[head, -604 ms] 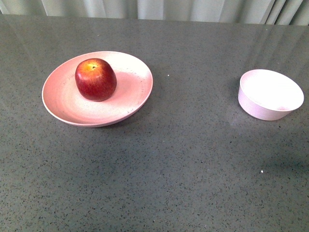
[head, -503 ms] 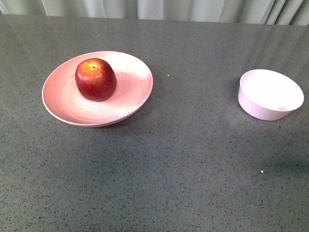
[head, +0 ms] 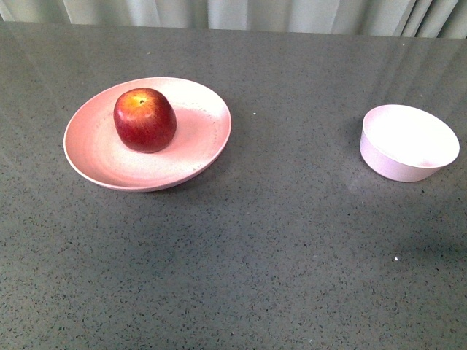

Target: Move apple from plate to bowl

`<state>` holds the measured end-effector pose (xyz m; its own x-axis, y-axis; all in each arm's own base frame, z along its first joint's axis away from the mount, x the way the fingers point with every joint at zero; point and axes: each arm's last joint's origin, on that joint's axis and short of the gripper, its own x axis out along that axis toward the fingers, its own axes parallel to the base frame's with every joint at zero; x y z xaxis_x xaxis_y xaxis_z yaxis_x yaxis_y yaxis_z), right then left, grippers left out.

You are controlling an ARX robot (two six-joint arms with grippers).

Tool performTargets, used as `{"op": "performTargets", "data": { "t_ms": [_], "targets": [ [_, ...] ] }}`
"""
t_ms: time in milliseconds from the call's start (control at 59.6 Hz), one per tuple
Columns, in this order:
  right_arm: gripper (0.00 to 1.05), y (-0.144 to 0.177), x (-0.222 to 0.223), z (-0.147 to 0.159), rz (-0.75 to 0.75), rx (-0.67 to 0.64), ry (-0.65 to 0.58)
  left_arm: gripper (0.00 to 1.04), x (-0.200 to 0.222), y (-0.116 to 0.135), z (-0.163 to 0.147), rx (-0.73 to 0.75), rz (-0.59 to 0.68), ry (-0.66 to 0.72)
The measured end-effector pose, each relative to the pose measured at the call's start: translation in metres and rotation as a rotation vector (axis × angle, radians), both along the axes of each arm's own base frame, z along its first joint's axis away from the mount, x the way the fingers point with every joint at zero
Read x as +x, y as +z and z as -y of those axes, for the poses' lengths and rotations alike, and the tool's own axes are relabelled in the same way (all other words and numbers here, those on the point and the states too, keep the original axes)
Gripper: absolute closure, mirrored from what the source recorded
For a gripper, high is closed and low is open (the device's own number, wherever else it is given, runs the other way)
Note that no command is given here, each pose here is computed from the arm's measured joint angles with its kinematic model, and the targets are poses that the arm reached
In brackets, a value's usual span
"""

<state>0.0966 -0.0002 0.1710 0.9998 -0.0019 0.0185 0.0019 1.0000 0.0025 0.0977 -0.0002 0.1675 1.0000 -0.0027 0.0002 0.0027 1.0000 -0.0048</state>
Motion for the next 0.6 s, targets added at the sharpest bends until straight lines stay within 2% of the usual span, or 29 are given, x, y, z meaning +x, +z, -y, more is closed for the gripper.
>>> {"op": "performTargets", "data": {
  "t_ms": [319,352,386,419,486,604],
  "targets": [
    [0.09,0.000,0.000,0.000,-0.009,0.009,-0.011,0.09,0.000,0.000,0.000,0.000,0.000,0.000],
    [0.09,-0.001,0.001,0.000,-0.136,0.054,-0.098,0.09,0.000,0.000,0.000,0.000,0.000,0.000],
    [0.09,-0.002,0.003,0.003,-0.340,0.107,-0.241,0.09,0.000,0.000,0.000,0.000,0.000,0.001],
    [0.09,-0.002,0.006,0.006,-0.418,0.129,-0.333,0.09,0.000,0.000,0.000,0.000,0.000,0.000],
    [0.09,-0.001,0.015,0.012,-0.480,0.160,-0.409,0.09,0.000,0.000,0.000,0.000,0.000,0.000],
    [0.09,0.010,0.033,0.019,-0.460,0.187,-0.412,0.09,0.000,0.000,0.000,0.000,0.000,0.000]
  ]
}}
